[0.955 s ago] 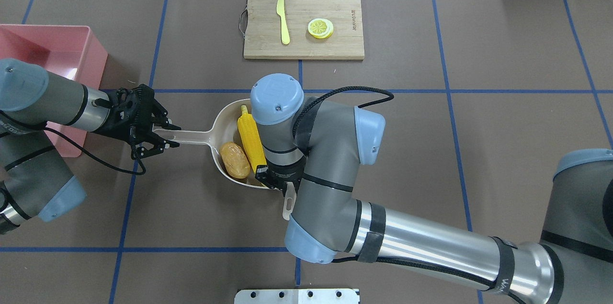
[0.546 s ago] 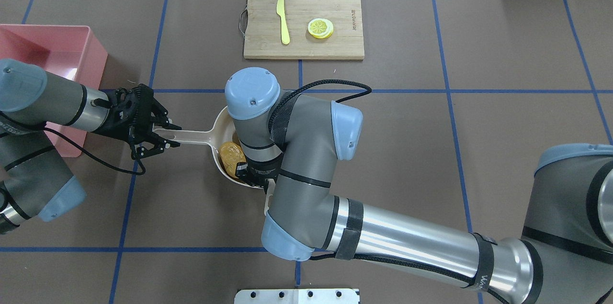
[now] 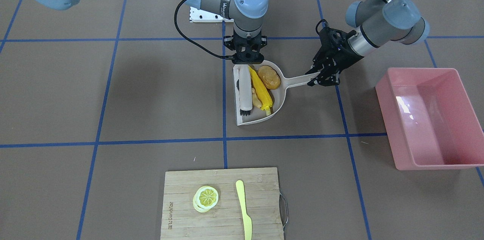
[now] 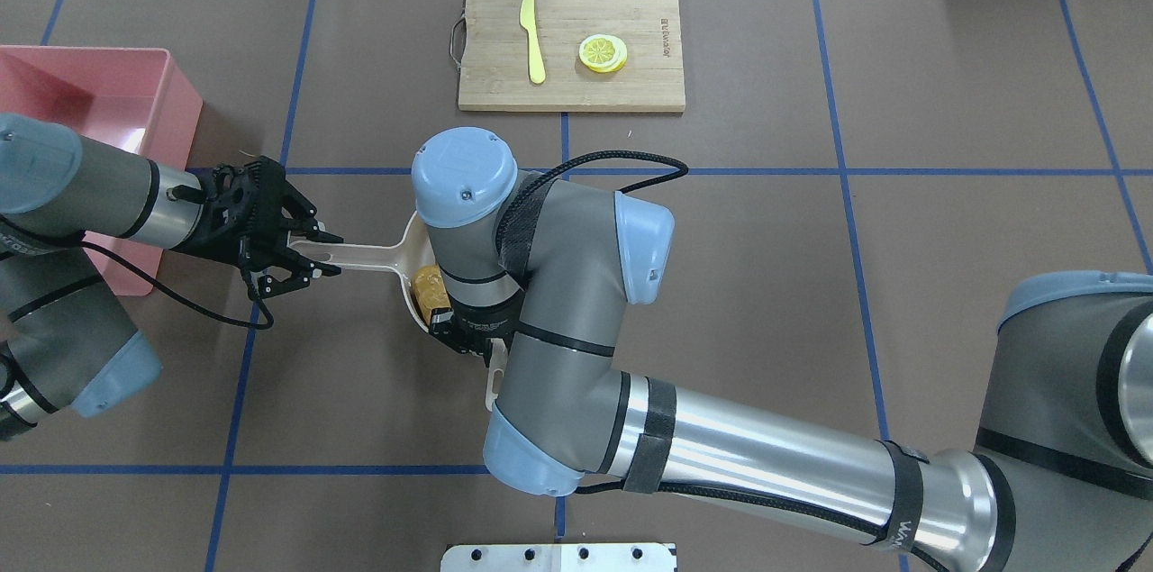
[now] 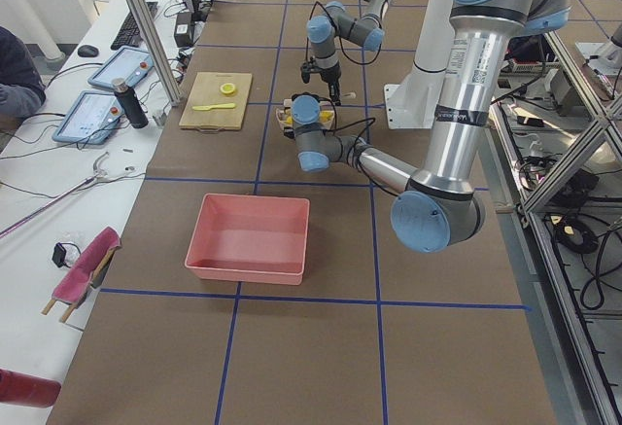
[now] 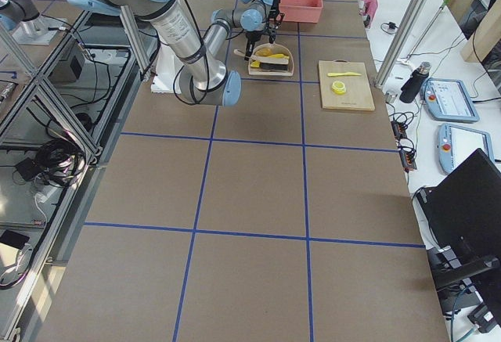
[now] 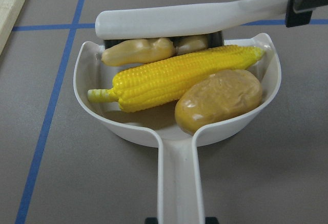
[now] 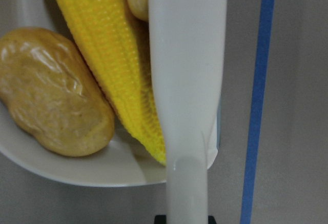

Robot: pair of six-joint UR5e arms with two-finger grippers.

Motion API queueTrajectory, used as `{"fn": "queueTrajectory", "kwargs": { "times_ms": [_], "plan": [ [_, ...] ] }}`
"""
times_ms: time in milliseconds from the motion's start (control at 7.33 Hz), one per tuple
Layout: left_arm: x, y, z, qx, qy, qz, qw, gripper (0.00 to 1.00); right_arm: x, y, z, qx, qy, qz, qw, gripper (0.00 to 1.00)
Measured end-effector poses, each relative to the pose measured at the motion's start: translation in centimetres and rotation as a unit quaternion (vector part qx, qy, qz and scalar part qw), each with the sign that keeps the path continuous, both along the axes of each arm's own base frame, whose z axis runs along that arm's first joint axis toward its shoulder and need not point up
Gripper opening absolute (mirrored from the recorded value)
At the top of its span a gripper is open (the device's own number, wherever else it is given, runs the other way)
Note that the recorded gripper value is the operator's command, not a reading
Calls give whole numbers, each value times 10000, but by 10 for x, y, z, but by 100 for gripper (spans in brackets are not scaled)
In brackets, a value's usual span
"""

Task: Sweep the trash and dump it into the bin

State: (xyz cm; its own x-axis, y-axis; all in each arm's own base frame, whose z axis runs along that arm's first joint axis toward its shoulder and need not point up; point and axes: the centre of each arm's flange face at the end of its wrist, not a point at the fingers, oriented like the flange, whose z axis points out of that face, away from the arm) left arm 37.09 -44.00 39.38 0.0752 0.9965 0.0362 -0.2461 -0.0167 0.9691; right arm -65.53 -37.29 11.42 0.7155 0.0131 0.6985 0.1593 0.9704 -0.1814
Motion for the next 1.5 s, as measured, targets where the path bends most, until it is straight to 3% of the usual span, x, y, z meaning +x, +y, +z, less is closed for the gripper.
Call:
{"fn": "queueTrajectory", "kwargs": {
  "times_ms": [819, 1501],
  "plan": [
    [-2, 2, 3, -11, 357, -75, 9993, 0, -13, 7, 13, -59, 154, -80, 9998, 0],
    [-3, 3, 1, -49, 419, -98, 9991, 0, -3, 12, -8, -130, -45, -111, 9998, 0]
  ]
}}
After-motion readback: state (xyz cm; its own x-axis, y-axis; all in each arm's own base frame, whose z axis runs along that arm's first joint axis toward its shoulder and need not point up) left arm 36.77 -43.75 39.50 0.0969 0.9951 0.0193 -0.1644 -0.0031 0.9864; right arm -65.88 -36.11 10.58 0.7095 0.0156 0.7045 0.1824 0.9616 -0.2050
